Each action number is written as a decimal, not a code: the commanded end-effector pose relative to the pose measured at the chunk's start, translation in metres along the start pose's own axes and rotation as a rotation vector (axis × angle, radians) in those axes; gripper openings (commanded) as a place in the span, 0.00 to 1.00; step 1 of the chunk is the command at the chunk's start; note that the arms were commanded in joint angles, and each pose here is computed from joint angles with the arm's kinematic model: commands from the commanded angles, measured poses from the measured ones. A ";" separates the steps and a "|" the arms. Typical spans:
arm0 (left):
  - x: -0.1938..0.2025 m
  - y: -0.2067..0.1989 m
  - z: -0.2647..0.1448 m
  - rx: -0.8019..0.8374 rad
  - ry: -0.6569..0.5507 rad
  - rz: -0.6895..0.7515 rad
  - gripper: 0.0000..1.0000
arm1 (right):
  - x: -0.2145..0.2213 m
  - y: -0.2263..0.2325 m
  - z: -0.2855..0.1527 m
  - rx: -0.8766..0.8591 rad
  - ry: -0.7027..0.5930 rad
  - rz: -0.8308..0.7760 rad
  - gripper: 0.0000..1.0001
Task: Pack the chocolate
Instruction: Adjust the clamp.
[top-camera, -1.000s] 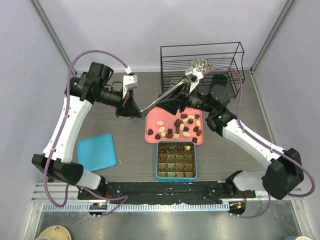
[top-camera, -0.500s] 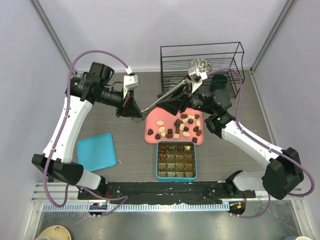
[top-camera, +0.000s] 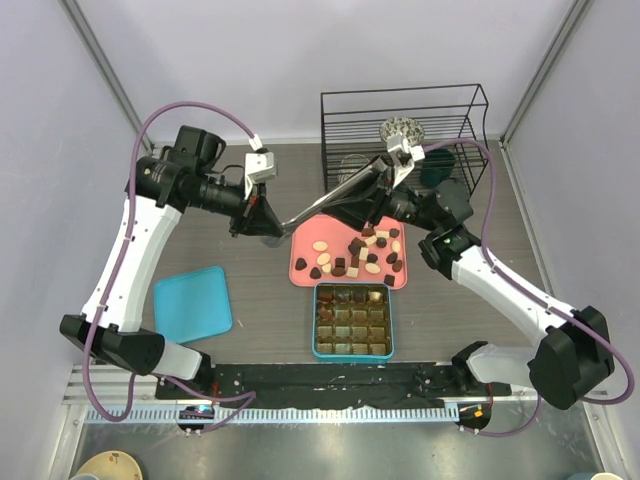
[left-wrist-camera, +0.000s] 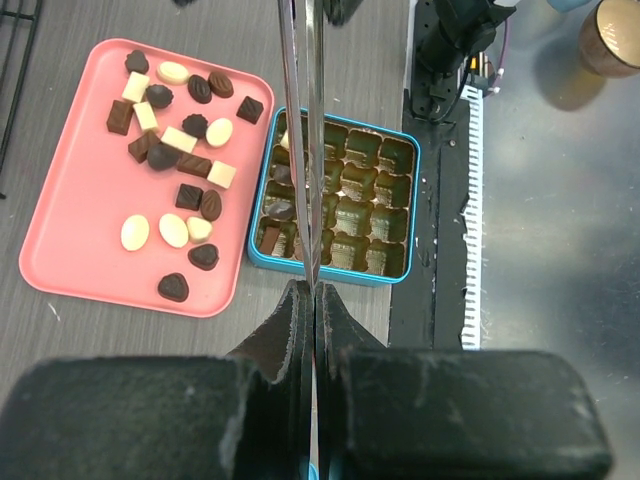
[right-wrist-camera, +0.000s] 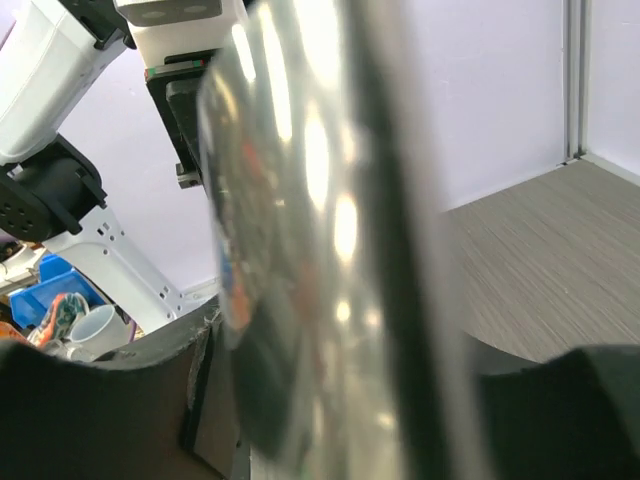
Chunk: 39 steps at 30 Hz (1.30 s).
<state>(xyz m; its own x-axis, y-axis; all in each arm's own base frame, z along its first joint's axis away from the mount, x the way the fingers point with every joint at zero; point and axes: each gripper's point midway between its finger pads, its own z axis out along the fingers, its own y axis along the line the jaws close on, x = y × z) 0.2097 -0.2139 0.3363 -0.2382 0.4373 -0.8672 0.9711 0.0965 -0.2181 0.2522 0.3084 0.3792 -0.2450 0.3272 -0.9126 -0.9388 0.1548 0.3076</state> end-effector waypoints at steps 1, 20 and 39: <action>0.027 -0.058 -0.015 0.098 0.096 -0.205 0.00 | -0.025 0.015 -0.008 -0.038 -0.011 -0.066 0.56; 0.027 -0.062 -0.015 0.107 0.091 -0.201 0.00 | -0.037 0.028 -0.007 -0.164 0.062 -0.076 0.49; 0.025 -0.071 -0.010 0.141 0.097 -0.200 0.01 | -0.060 0.035 -0.005 -0.264 0.001 -0.054 0.41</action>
<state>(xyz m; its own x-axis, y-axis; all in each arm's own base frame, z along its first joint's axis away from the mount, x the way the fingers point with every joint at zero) 0.1978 -0.2163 0.3385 -0.2158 0.4446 -0.8693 0.9762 0.0780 -0.2024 0.2429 0.2947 0.4132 -0.2466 0.2704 -0.9306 -0.9685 -0.0354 0.2464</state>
